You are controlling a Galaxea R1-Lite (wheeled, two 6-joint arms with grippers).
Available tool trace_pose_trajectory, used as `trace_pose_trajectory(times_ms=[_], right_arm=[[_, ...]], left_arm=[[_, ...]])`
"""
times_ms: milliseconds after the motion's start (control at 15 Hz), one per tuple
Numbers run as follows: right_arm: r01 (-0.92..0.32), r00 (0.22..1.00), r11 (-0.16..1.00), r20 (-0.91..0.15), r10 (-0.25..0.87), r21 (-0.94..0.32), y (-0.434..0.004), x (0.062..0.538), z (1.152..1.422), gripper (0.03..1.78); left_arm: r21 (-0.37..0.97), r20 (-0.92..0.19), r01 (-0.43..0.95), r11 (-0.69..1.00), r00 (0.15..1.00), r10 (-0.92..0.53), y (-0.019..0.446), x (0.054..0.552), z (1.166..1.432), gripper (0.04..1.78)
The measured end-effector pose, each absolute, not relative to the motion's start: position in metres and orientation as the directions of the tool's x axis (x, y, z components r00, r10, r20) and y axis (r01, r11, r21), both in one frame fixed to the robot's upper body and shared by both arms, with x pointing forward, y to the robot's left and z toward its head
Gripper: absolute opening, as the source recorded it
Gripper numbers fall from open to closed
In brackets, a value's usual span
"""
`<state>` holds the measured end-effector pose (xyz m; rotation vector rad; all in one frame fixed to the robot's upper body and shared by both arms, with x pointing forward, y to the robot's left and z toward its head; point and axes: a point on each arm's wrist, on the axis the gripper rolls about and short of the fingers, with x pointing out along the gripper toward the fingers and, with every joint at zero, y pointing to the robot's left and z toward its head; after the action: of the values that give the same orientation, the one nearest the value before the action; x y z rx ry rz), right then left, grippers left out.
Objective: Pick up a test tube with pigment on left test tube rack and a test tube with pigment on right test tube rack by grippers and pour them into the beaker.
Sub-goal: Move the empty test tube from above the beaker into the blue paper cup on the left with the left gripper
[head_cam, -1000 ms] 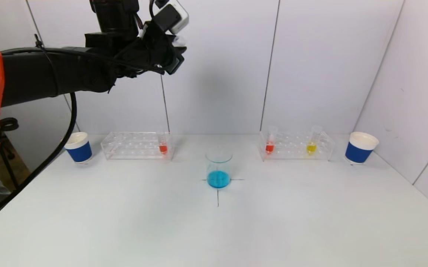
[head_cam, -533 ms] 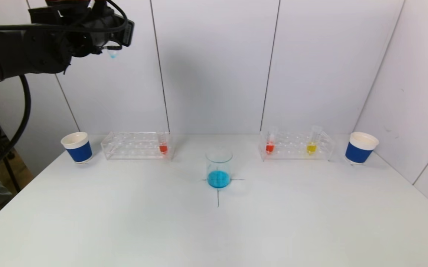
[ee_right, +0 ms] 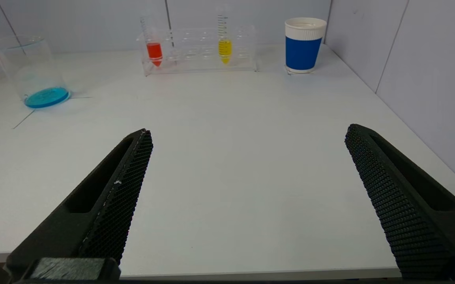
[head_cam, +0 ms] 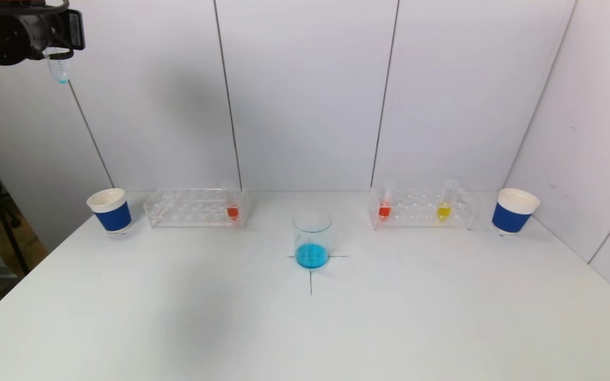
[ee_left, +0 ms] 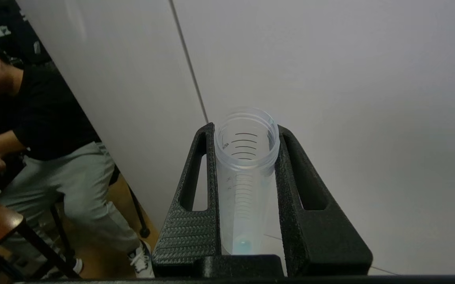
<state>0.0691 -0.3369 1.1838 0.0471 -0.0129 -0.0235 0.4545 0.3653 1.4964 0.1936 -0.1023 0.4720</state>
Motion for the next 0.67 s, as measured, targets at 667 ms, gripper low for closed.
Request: trace_pose_trajectory(times_ms=[667], right_arm=[[0.023, 1.000, 0.999, 0.012, -0.023, 0.047, -0.337, 0.069, 1.184, 1.77]], left_arm=[[0.041, 0.003, -0.551, 0.833, 0.834, 0.552, 0.429, 0.470, 1.458, 0.44]])
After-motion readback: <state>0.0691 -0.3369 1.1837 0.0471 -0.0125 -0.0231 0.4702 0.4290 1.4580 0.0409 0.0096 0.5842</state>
